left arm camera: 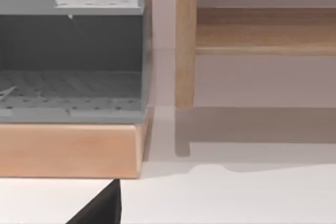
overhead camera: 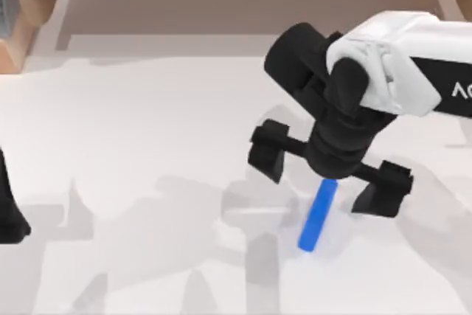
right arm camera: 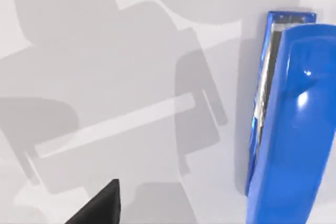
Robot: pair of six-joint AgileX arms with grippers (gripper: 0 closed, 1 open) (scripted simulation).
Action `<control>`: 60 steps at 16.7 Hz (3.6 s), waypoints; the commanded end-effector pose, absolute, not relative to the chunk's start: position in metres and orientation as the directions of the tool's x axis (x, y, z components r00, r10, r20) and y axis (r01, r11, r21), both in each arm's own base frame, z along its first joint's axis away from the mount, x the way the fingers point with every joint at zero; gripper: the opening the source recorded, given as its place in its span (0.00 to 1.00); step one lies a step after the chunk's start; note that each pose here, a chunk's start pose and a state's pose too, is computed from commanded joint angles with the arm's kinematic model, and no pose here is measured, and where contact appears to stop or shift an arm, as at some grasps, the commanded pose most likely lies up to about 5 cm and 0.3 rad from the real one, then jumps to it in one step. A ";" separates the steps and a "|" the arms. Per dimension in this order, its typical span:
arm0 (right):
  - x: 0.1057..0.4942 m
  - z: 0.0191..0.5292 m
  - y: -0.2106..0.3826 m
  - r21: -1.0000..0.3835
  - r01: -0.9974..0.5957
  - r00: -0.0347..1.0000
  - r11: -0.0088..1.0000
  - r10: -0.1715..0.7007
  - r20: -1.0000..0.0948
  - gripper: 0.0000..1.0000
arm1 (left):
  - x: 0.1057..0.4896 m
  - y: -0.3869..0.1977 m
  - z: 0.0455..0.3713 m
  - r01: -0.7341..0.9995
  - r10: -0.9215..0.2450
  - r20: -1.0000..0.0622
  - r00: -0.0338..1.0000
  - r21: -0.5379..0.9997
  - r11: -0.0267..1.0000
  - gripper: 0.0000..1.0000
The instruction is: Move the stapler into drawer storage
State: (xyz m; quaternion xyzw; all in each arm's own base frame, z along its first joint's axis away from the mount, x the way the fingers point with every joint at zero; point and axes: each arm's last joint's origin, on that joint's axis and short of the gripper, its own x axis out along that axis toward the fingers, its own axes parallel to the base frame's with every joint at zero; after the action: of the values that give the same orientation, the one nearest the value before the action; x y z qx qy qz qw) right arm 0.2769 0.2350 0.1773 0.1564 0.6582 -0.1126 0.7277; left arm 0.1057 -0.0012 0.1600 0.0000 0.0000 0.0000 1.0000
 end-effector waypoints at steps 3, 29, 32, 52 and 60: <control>0.269 0.177 0.241 0.003 0.397 0.104 0.918 -0.042 -0.994 1.00 | 0.106 -0.001 0.160 0.000 0.000 0.000 1.000 0.000 1.000 1.00; 0.276 0.108 0.238 0.003 0.397 0.104 0.918 -0.042 -0.994 0.55 | 0.106 -0.001 0.160 0.000 0.000 0.000 1.000 0.000 1.000 1.00; 0.276 0.108 0.238 0.003 0.397 0.104 0.918 -0.042 -0.994 0.32 | 0.106 -0.001 0.160 0.000 0.000 0.000 1.000 0.000 1.000 1.00; 0.275 0.143 0.237 -0.003 0.388 0.108 0.922 -0.048 -0.993 0.00 | 0.106 -0.001 0.160 0.000 0.000 0.000 1.000 0.000 1.000 1.00; 0.293 0.160 0.224 0.028 0.394 0.151 0.919 -0.035 -0.988 0.00 | 0.106 -0.001 0.160 0.000 0.000 0.000 1.000 0.000 1.000 1.00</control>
State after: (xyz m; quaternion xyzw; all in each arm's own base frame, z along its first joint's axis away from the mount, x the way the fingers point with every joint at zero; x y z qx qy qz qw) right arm 0.2929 0.2237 0.1601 0.1413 0.6354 -0.1441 0.7453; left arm 0.1057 -0.0012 0.1600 0.0000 0.0000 0.0000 1.0000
